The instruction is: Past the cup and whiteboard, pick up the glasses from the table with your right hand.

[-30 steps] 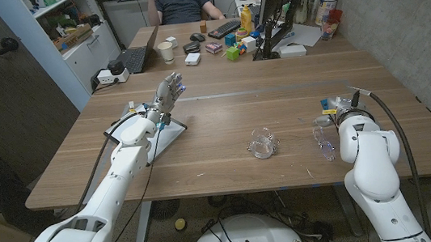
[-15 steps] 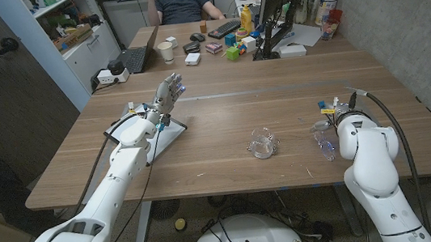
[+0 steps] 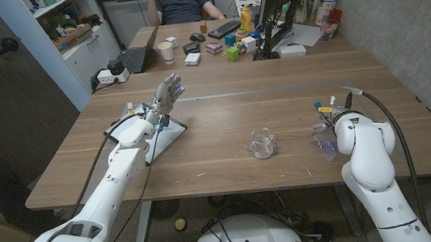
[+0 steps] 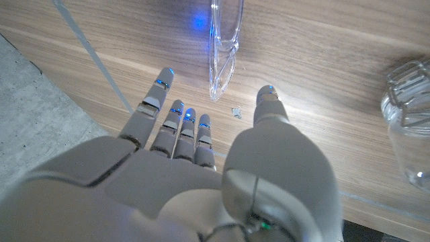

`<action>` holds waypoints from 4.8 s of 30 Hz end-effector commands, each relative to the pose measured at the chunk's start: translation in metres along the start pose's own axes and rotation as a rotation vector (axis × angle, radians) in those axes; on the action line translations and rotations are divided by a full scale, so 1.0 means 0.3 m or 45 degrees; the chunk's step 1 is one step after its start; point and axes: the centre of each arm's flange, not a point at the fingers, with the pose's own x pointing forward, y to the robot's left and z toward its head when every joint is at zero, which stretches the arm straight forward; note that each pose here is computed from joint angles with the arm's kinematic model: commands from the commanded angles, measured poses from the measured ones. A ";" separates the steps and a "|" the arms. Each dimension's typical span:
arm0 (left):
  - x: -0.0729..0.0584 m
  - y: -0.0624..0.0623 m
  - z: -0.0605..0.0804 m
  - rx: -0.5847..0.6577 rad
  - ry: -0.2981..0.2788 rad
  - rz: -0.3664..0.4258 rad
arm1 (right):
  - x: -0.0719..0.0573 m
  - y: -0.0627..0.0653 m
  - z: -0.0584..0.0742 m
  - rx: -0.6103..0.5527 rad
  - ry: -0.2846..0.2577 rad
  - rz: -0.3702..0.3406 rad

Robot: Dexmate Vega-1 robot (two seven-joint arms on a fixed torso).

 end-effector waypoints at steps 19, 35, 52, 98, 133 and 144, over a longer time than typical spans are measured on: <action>-0.013 0.039 -0.008 -0.010 -0.005 0.042 | 0.071 0.009 0.029 -0.042 0.125 0.139; -0.017 0.047 0.002 -0.008 -0.012 0.037 | 0.083 0.021 0.041 -0.066 0.161 0.226; -0.030 0.053 0.011 0.004 -0.012 0.048 | 0.095 0.023 0.044 -0.106 0.226 0.197; 0.002 0.071 0.011 0.008 -0.008 0.048 | 0.114 -0.019 0.059 -0.035 0.199 0.069; 0.025 0.071 0.028 0.020 -0.021 0.049 | 0.024 -0.170 0.000 0.209 0.027 -0.196; 0.027 0.071 0.025 0.010 -0.024 0.050 | -0.001 -0.195 -0.015 0.229 0.022 -0.263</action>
